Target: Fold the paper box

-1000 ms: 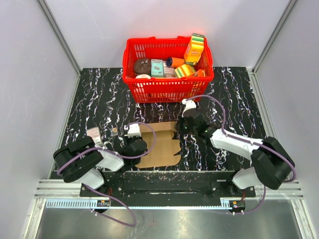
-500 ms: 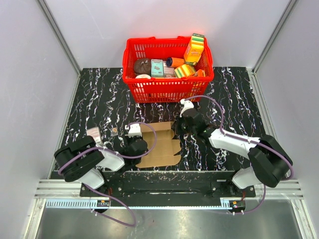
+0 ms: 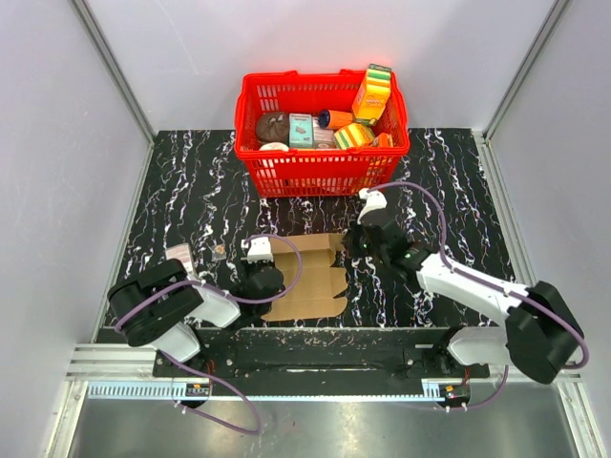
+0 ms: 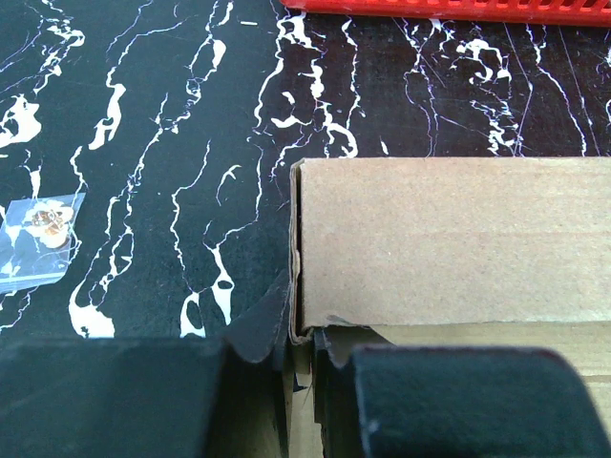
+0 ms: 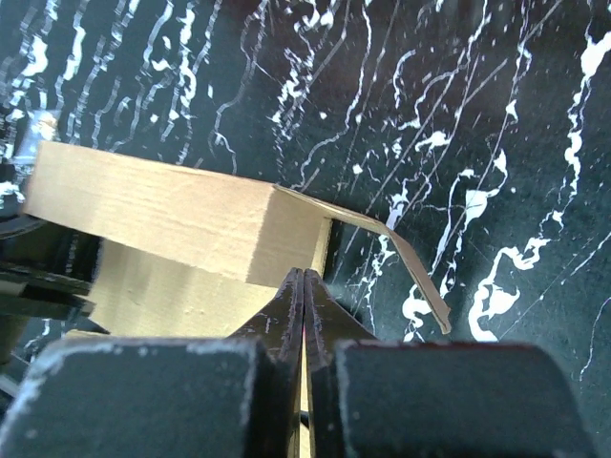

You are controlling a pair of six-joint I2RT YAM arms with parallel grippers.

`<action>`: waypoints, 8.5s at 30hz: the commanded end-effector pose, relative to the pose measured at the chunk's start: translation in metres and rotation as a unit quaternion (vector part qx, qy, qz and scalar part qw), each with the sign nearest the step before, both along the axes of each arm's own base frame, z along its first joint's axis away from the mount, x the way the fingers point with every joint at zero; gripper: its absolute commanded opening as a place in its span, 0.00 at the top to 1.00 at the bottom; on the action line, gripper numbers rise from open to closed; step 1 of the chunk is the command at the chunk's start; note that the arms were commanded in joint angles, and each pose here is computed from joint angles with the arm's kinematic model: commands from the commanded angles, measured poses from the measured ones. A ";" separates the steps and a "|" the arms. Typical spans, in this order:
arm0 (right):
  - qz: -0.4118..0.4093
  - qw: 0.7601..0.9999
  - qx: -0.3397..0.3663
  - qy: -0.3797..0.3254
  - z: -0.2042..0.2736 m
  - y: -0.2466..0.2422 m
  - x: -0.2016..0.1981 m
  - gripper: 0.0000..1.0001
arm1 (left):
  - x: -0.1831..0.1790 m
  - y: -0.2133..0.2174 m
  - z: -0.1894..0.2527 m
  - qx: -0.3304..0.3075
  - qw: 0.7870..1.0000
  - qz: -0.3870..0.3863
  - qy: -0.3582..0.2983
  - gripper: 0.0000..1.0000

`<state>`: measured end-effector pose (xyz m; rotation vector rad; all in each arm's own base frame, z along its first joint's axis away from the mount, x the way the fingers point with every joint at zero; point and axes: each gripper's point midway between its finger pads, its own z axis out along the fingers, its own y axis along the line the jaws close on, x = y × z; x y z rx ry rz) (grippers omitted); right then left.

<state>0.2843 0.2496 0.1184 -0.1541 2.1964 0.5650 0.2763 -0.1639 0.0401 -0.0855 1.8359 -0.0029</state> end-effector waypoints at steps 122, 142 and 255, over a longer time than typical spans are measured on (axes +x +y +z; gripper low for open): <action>0.133 0.987 0.094 0.004 0.009 0.070 -0.004 0.98 | 0.006 -0.086 0.102 -0.055 0.968 -0.242 0.039 0.44; 0.129 0.987 0.093 -0.003 0.017 0.066 -0.004 0.97 | 0.010 -0.080 0.076 -0.032 0.971 -0.229 0.064 0.45; 0.063 0.980 -0.190 -0.008 0.000 -0.076 0.030 0.35 | -0.002 -0.074 0.073 -0.041 0.968 -0.239 0.068 0.50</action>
